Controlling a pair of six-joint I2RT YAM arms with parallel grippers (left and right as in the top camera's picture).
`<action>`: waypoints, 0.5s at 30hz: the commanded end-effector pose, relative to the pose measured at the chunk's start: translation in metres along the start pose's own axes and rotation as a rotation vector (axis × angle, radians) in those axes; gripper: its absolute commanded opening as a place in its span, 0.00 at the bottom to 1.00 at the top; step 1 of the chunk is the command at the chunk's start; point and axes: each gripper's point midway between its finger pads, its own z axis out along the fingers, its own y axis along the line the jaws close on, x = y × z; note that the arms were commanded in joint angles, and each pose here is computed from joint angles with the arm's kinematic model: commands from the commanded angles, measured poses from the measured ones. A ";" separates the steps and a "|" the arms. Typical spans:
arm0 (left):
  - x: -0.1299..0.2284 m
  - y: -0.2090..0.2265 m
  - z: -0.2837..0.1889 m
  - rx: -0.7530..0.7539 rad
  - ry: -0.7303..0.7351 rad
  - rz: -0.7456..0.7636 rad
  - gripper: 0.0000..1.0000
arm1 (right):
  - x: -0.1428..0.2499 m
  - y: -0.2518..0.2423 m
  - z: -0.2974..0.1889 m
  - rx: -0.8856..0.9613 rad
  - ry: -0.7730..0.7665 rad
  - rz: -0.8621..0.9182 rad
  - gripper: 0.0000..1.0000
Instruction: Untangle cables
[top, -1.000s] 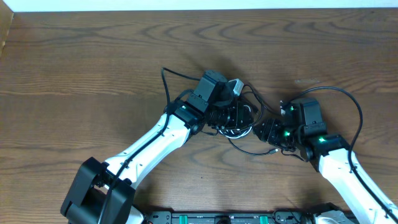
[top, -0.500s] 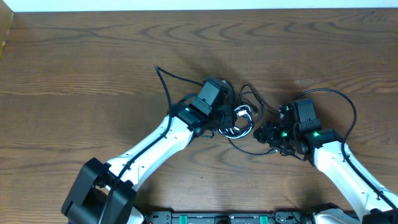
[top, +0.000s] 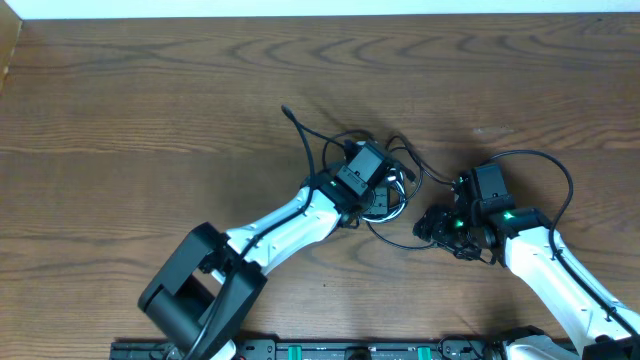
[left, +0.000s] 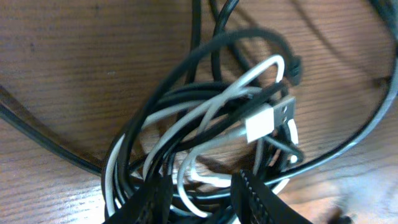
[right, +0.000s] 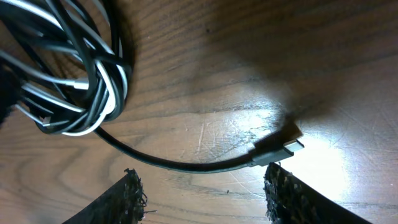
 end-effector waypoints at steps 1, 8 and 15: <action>0.003 0.009 0.008 -0.040 0.003 0.017 0.36 | -0.001 -0.001 0.000 0.007 -0.005 0.007 0.61; 0.003 0.007 0.008 -0.031 0.003 0.019 0.31 | -0.001 -0.001 0.000 0.007 -0.005 0.007 0.62; 0.014 -0.002 0.008 -0.028 0.021 0.048 0.31 | -0.001 -0.001 0.000 0.007 -0.006 0.007 0.62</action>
